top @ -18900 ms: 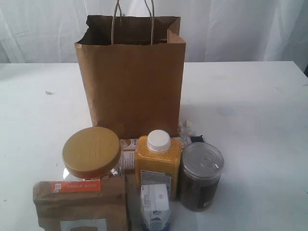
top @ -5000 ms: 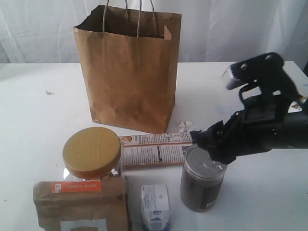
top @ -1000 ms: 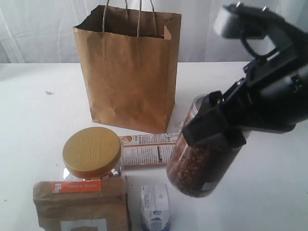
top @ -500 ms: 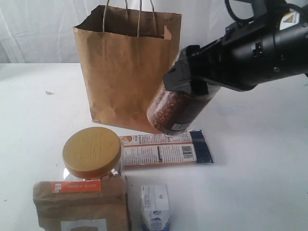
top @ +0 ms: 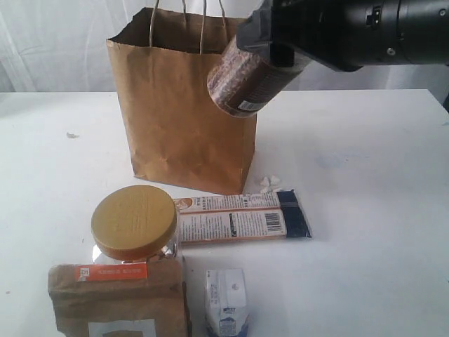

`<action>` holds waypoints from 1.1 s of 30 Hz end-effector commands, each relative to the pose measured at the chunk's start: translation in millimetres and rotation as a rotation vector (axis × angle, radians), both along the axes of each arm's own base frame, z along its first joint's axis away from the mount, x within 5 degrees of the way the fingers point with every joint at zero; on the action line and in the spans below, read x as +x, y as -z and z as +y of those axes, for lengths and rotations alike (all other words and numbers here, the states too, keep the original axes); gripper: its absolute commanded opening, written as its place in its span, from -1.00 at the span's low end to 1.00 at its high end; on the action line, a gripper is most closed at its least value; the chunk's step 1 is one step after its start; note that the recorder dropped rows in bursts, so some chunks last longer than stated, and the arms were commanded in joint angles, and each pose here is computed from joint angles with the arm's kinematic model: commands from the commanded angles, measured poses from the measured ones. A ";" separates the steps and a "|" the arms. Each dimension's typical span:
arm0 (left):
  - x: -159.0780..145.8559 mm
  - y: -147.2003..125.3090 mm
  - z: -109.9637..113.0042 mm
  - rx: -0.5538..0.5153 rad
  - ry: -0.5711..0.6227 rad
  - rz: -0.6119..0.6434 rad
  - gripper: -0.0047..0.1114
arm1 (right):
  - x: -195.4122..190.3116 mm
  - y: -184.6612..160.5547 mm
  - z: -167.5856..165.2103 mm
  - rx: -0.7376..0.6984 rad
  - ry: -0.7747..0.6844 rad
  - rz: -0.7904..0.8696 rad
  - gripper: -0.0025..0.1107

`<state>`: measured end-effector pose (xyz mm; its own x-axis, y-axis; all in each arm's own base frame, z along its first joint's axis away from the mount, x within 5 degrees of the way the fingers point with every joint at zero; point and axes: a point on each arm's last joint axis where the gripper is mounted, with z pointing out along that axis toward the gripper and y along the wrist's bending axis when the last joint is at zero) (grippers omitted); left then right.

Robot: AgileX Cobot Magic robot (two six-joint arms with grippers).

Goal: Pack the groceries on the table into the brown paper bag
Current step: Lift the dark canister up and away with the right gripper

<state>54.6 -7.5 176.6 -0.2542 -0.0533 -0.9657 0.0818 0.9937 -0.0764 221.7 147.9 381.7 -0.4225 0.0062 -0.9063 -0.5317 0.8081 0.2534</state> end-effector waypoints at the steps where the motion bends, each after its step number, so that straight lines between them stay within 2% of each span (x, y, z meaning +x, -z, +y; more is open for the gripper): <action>1: -0.3 0.4 -0.2 -0.006 0.002 -0.002 -0.92 | -1.8 -32.3 -9.2 0.138 0.081 -0.214 -0.62; 5: -0.3 0.4 -0.2 -0.006 0.002 -0.002 -0.92 | -3.5 -62.0 -21.8 0.260 0.187 -0.479 -0.62; 8: -0.3 0.4 -0.2 -0.006 0.002 -0.002 -0.92 | -2.6 -69.5 -25.3 0.295 0.227 -0.567 -0.62; 15: -0.3 0.4 -0.2 -0.006 0.002 -0.002 -0.92 | 4.6 -58.8 -18.9 0.283 0.208 -0.488 -0.62; 19: -0.3 0.4 -0.2 -0.006 0.002 -0.002 -0.92 | 2.9 -50.0 -12.4 0.203 0.136 -0.355 -0.62; 21: -0.3 0.4 -0.2 -0.006 0.002 -0.002 -0.92 | 1.0 -51.8 -10.6 0.164 0.104 -0.326 -0.62; 23: -0.3 0.4 -0.2 -0.006 0.002 -0.002 -0.92 | 1.7 -55.4 -12.8 0.099 0.095 -0.370 -0.62; 29: -0.3 0.4 -0.2 -0.006 0.002 -0.002 -0.92 | 21.5 -68.3 -48.0 0.087 0.261 -0.453 -0.62; 33: -0.3 0.4 -0.2 -0.006 0.002 -0.002 -0.92 | 37.2 -70.2 -71.5 0.152 0.385 -0.446 -0.62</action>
